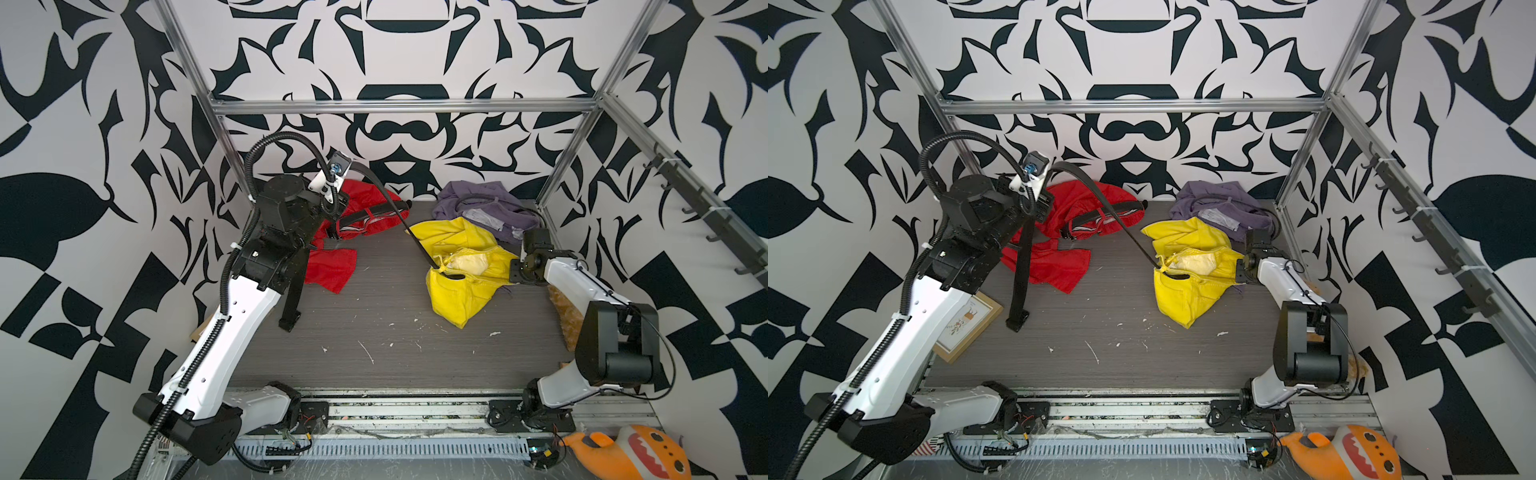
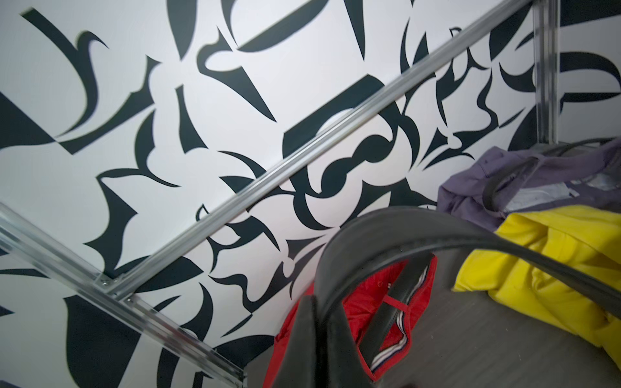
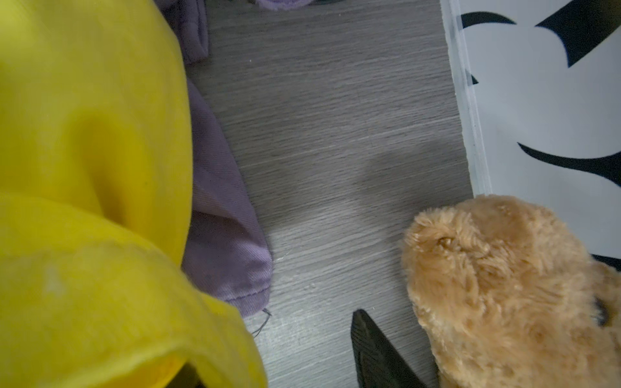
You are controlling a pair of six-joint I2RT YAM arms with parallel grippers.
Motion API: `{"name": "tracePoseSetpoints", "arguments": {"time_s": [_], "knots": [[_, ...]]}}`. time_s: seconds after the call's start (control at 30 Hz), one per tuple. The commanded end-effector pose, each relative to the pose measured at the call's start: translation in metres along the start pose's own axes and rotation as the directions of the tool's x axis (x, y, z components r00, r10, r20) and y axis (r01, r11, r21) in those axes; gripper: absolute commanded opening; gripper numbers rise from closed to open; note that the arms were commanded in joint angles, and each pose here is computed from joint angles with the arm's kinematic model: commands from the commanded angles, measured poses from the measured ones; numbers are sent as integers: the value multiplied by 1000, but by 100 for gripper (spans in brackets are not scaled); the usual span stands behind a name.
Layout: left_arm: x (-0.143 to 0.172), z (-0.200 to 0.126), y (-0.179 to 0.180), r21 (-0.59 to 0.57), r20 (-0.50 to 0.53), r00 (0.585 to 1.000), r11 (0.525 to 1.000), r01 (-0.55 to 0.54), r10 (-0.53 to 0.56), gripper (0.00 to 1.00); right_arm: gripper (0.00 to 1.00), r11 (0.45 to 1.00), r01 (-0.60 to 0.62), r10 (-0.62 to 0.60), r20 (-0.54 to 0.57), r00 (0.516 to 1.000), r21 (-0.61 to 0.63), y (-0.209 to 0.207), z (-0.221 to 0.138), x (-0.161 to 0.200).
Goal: Remove the belt from the trousers
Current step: Remove the belt from the trousers, then place the belt at the center of the board.
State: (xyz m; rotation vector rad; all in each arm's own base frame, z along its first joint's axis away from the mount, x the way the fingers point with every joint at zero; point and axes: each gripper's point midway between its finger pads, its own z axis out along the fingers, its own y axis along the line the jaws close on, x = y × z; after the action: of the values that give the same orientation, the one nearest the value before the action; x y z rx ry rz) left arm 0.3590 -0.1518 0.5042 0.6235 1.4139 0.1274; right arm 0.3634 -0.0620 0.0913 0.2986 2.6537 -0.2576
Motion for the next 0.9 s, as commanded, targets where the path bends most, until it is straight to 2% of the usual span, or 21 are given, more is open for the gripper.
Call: {"name": "tracePoseSetpoints", "arguments": {"time_s": [0.0, 0.13, 0.37, 0.63, 0.73, 0.8, 0.87], "knots": [[-57, -22, 38, -100, 180, 983, 994, 36, -17, 0, 58, 999, 0, -1, 19, 1000, 38, -7, -2, -5], [-66, -30, 64, -176, 217, 976, 983, 54, -15, 0, 58, 999, 4, -4, 6, 1000, 43, -8, 1, -2], [-84, -39, 93, -228, 282, 958, 967, 115, -48, 0, 58, 998, -5, 6, -13, 1000, 55, -14, 7, 1], [-78, -56, 141, -315, 320, 940, 922, 225, -120, 0, 58, 998, -26, 29, -44, 999, 62, -21, 15, 11], [-82, -55, 132, -242, 342, 926, 936, 254, -163, 0, 58, 999, -33, 35, -36, 999, 39, -17, 13, 8], [-81, -46, 116, -130, 344, 908, 945, 300, -240, 0, 58, 999, -37, 38, -31, 999, 34, -17, 9, 7], [-81, -37, 99, -13, 338, 878, 931, 364, -339, 0, 58, 999, -44, 44, -21, 999, 26, -16, 5, 5]]}}
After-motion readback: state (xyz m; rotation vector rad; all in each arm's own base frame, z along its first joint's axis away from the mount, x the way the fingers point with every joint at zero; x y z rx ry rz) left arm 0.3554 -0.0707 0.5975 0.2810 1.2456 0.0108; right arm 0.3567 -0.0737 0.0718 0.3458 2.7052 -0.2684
